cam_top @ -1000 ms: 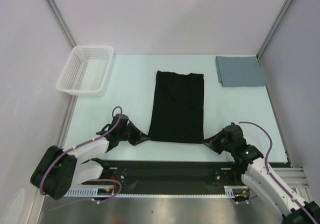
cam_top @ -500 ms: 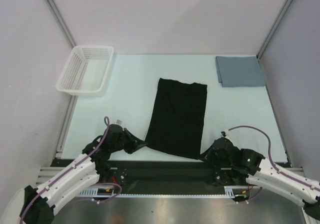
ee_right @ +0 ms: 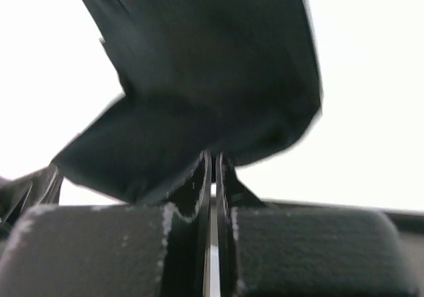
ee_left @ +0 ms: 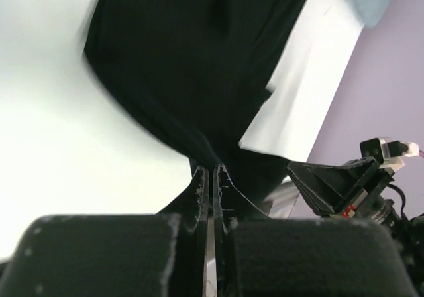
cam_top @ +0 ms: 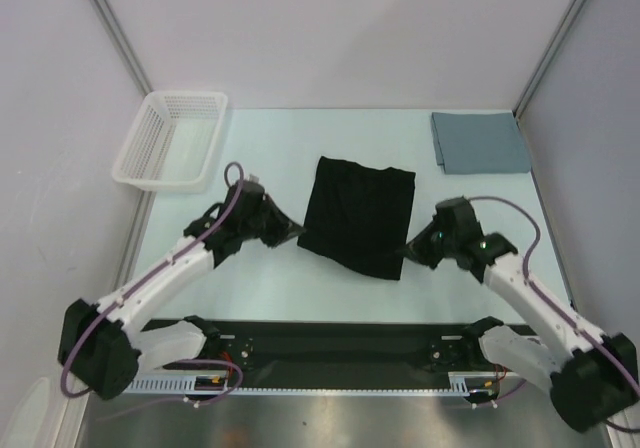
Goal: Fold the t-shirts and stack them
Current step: Fold the tshirt
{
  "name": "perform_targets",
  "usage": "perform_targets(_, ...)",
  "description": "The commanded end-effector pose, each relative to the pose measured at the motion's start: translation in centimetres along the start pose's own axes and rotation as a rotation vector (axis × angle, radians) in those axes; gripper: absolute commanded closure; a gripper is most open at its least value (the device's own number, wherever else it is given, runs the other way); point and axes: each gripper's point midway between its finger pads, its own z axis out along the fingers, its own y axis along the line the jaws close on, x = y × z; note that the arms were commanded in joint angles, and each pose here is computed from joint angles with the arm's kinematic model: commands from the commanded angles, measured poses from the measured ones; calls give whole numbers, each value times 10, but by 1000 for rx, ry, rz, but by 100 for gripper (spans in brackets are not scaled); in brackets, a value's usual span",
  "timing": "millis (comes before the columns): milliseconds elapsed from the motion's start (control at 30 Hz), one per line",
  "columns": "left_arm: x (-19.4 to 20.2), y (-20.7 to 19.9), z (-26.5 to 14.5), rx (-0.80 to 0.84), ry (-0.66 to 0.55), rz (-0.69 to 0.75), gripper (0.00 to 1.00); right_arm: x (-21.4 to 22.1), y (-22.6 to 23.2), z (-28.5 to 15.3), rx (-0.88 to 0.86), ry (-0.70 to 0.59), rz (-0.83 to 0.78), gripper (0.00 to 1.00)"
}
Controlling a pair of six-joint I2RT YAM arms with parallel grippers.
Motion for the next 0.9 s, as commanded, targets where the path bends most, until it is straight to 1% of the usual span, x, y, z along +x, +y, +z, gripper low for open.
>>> perform_targets(0,-59,-66,1,116,-137,110,100,-36,51,-1,-132,64,-157,100)
perform_targets(33,-66,-74,4,115,-140,144,100,-52,72,-6,-166,43,-198,100)
perform_targets(67,-74,-79,11,107,-138,149,99,-64,77,-3,-165,36,-203,100)
perform_targets(100,-85,-94,23,110,-133,161,100,-79,83,-4,-175,28,-192,100)
perform_targets(133,-87,-100,32,120,-98,177,100,-93,89,5,-166,32,-199,100)
perform_targets(167,-95,-106,38,128,-95,172,100,-102,93,8,-172,33,-198,100)
perform_targets(200,-104,-120,40,160,-101,177,100,-113,95,10,-185,44,-181,100)
perform_targets(233,-109,-116,59,144,-80,167,100,-124,101,19,-186,49,-176,100)
perform_targets(267,-119,-128,60,163,-91,167,99,-130,102,24,-187,58,-177,100)
perform_targets(300,-122,-122,77,136,-72,157,100,-137,104,27,-196,70,-168,100)
perform_targets(333,-132,-124,79,138,-81,149,100,-144,101,41,-183,89,-154,100)
perform_targets(367,-139,-132,81,155,-86,148,100,-153,110,41,-200,79,-163,100)
perform_targets(400,-145,-134,85,159,-88,144,100,-159,114,44,-206,81,-163,100)
perform_targets(433,-155,-128,98,149,-86,129,100,-166,114,48,-205,81,-154,100)
perform_targets(467,-160,-137,100,173,-80,131,100,-176,119,54,-207,78,-153,100)
perform_targets(500,-163,-137,104,179,-73,127,100,-180,118,58,-203,82,-151,100)
perform_targets(533,-168,-133,117,182,-65,119,99,-185,116,61,-195,81,-143,100)
perform_targets(567,-171,-140,118,210,-58,124,100,-190,113,68,-183,88,-133,100)
perform_targets(700,-178,-144,135,254,-48,137,100,-209,111,76,-184,78,-107,100)
perform_targets(867,-181,-139,159,273,-9,133,99,-212,101,88,-159,96,-85,100)
